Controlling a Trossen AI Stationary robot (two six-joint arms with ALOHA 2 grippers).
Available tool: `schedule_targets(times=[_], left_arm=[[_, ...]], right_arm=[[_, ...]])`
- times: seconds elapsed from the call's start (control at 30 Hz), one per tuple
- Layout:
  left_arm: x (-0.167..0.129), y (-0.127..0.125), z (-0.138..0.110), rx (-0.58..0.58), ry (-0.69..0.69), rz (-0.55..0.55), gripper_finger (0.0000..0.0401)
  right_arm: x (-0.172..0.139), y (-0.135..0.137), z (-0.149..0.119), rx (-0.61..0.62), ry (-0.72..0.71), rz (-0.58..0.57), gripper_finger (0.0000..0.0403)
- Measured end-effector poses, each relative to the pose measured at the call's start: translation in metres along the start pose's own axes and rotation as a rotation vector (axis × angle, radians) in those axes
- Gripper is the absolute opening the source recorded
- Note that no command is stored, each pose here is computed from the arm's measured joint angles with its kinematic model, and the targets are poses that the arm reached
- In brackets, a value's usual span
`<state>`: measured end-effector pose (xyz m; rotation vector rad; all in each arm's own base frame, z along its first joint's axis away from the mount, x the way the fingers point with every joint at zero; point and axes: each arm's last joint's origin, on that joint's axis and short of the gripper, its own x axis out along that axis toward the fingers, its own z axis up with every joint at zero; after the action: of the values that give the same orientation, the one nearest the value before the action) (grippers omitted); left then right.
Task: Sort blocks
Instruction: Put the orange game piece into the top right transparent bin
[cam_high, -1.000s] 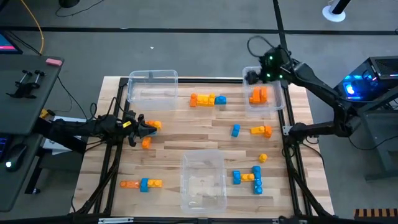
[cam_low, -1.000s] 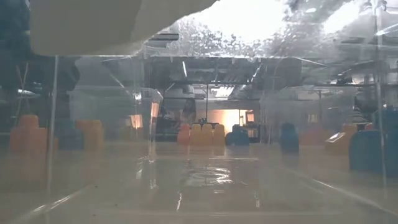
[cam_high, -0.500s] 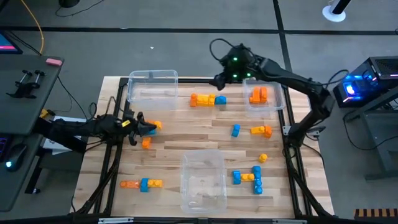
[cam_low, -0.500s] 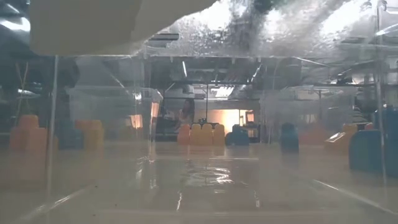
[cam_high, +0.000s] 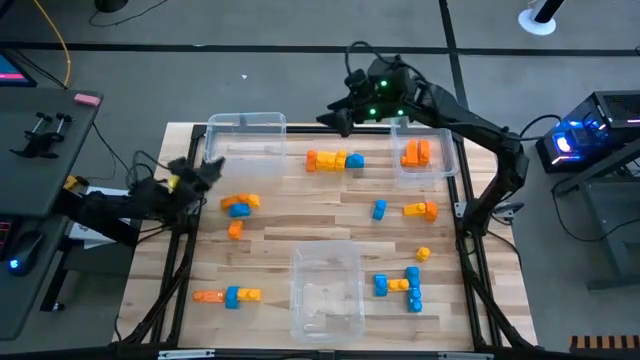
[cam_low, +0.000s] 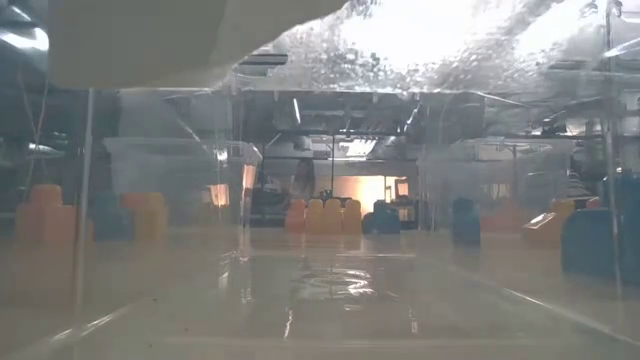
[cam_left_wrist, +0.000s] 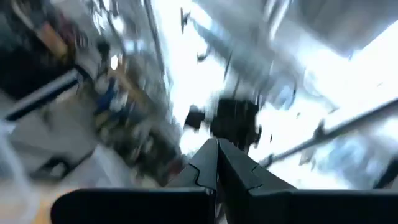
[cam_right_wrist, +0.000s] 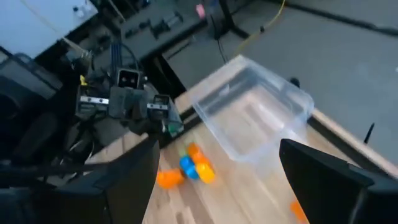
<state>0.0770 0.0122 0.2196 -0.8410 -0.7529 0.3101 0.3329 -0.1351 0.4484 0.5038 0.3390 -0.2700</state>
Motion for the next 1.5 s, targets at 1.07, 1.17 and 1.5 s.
schedule_targets(times=[1.07,1.17,1.5], left_arm=[[0.026,-0.046,-0.094,0.296,1.316,1.451,0.0229],[0.021,-0.037,-0.106,0.267,1.242,1.493,0.0229],[0.009,-0.007,-0.12,0.286,1.132,1.622,0.023]], right_arm=[[-0.019,-0.01,-0.013,-0.119,0.243,-0.141,0.033],[-0.02,-0.015,-0.011,-0.125,0.242,-0.147,0.033],[-0.023,-0.025,-0.008,-0.131,0.238,-0.149,0.033]])
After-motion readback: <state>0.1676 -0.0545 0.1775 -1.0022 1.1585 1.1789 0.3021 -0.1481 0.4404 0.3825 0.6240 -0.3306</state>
